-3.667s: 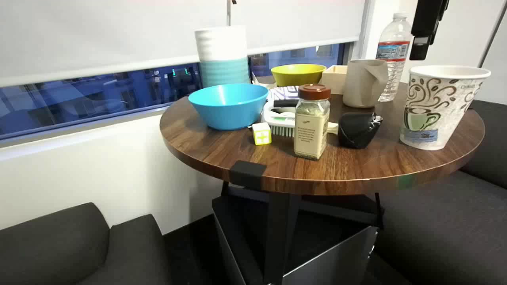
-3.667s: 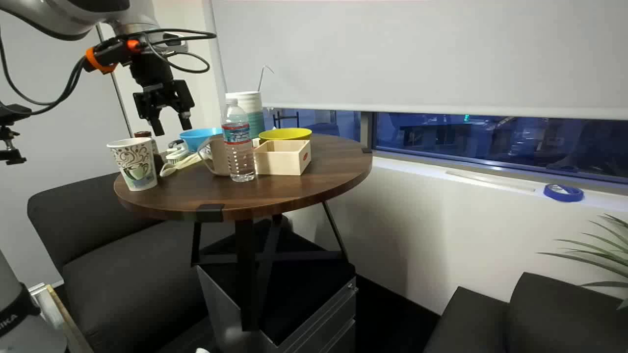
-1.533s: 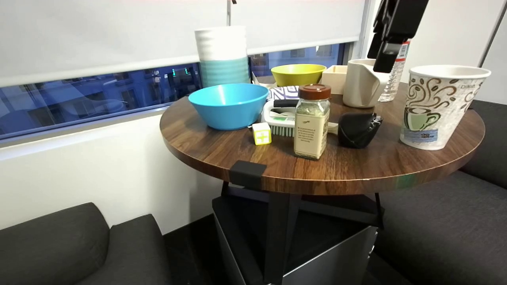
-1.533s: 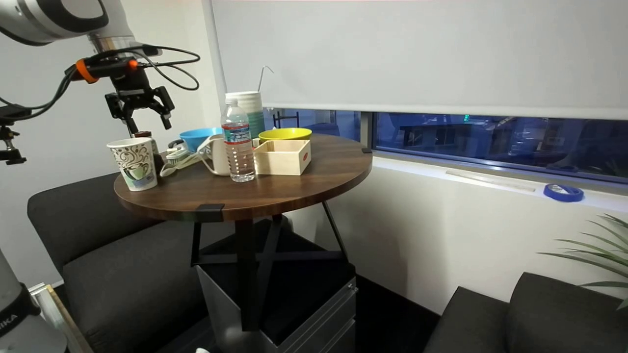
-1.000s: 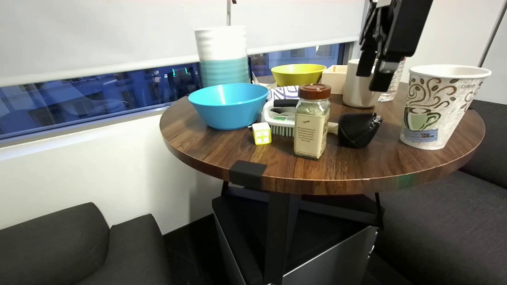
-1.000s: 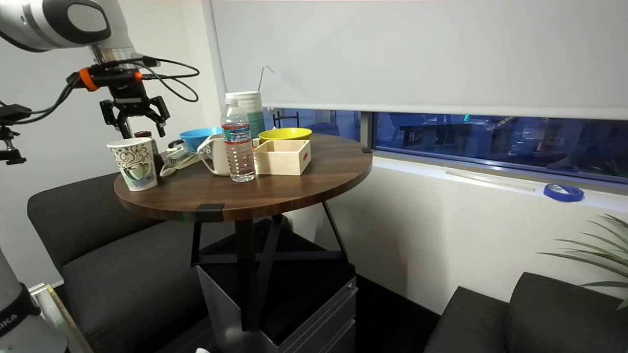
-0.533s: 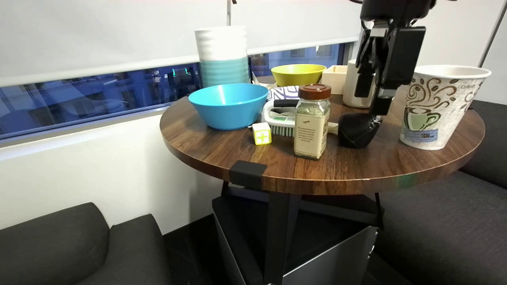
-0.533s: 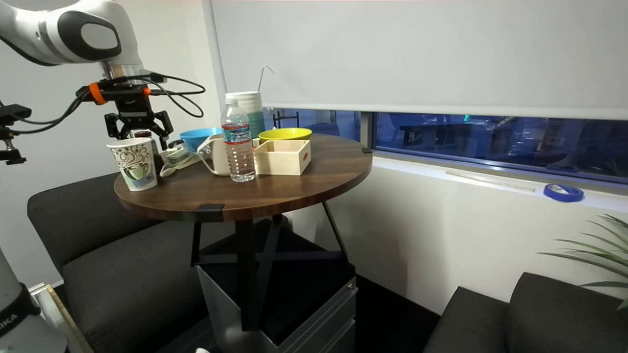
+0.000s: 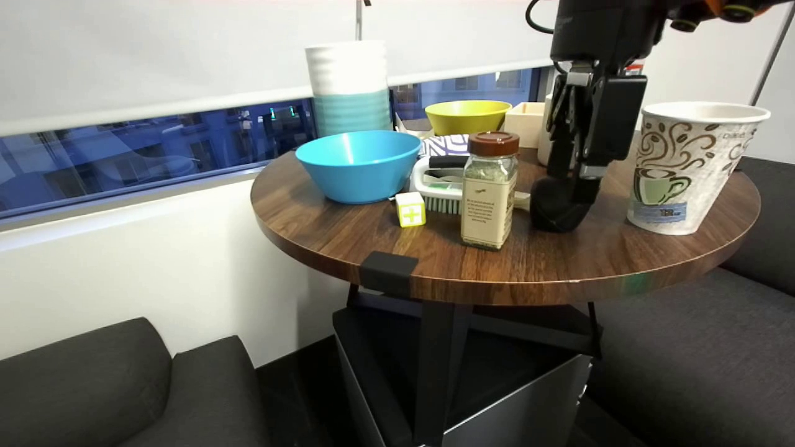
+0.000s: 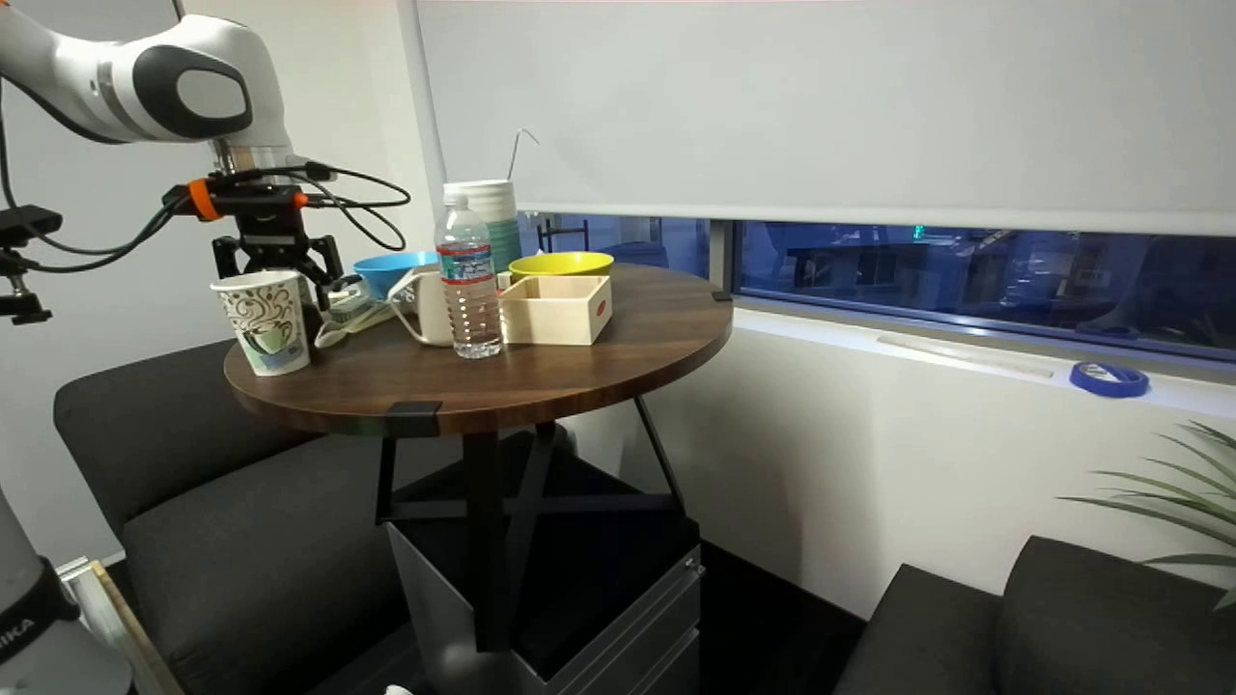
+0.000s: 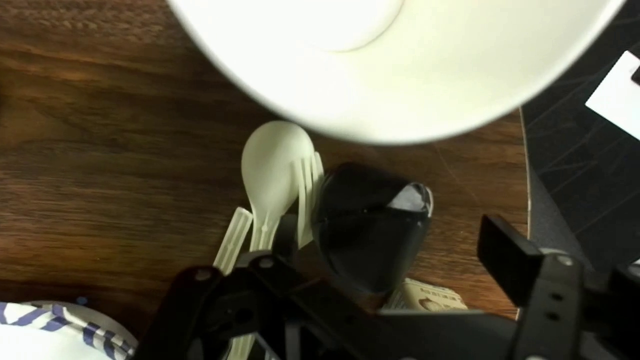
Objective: Put the black object into the striped bowl and put black object into the white cup
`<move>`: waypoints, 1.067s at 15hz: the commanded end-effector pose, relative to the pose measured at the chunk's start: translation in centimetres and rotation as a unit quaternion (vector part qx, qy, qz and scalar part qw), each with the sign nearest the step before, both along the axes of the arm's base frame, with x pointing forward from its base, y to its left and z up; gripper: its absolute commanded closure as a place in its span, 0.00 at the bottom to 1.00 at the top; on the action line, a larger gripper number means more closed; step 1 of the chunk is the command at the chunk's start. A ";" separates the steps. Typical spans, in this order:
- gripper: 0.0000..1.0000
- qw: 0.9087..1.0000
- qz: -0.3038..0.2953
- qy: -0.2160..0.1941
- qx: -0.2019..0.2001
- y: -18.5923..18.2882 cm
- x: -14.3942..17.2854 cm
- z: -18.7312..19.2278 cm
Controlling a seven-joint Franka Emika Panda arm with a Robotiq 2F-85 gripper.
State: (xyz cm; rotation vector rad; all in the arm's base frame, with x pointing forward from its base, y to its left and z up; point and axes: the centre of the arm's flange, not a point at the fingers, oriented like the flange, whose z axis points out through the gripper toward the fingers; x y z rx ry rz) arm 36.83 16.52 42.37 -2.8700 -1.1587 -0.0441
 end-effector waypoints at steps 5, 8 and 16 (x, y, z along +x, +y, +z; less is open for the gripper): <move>0.67 1.000 0.007 0.012 0.019 0.8 0.8 -1.5; 0.87 1.000 0.005 0.003 0.013 0.4 0.7 -0.4; 0.95 0.999 -0.003 -0.041 0.001 -0.9 0.3 4.4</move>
